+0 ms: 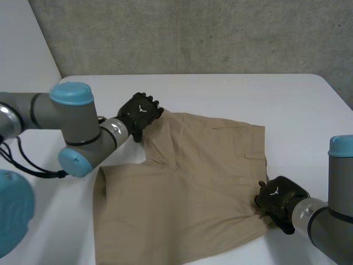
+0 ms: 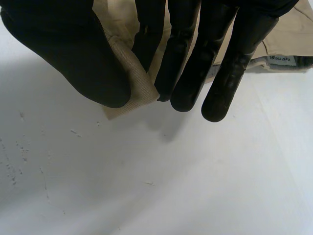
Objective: Fold the shorts.
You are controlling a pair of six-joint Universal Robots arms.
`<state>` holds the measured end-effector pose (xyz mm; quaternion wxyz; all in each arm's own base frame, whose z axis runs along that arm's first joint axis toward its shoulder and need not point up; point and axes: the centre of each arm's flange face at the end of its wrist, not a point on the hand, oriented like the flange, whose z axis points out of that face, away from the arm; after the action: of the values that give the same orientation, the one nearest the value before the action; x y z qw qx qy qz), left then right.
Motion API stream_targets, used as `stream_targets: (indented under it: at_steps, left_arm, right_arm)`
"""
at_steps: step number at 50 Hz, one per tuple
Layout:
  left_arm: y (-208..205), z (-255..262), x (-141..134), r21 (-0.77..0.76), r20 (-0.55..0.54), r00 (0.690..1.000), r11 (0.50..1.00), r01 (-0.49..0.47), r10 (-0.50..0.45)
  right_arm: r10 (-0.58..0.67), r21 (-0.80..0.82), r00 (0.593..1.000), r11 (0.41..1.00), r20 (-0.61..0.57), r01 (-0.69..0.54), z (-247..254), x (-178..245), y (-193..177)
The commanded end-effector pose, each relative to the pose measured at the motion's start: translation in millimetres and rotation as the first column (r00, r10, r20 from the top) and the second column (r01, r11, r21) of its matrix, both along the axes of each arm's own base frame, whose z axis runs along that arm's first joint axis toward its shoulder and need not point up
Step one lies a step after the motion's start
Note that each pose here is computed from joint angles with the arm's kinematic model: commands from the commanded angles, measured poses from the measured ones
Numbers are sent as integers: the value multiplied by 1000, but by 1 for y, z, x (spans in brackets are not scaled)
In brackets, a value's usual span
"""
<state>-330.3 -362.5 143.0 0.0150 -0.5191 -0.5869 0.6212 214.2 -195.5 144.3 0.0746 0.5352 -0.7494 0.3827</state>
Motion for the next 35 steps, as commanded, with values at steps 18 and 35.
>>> stream_targets:
  at_steps: [18, 35]
  left_arm:
    - [-2, -14, 56, 112, 138, 925, 922, -370, 354]
    - [7, 33, 58, 175, -98, 906, 903, -392, 412]
  right_arm:
    - [-2, -5, 1000, 1000, 1, 2, -4, 0, -2]
    - [-3, -7, 1000, 1000, 0, 3, -5, 0, -1]
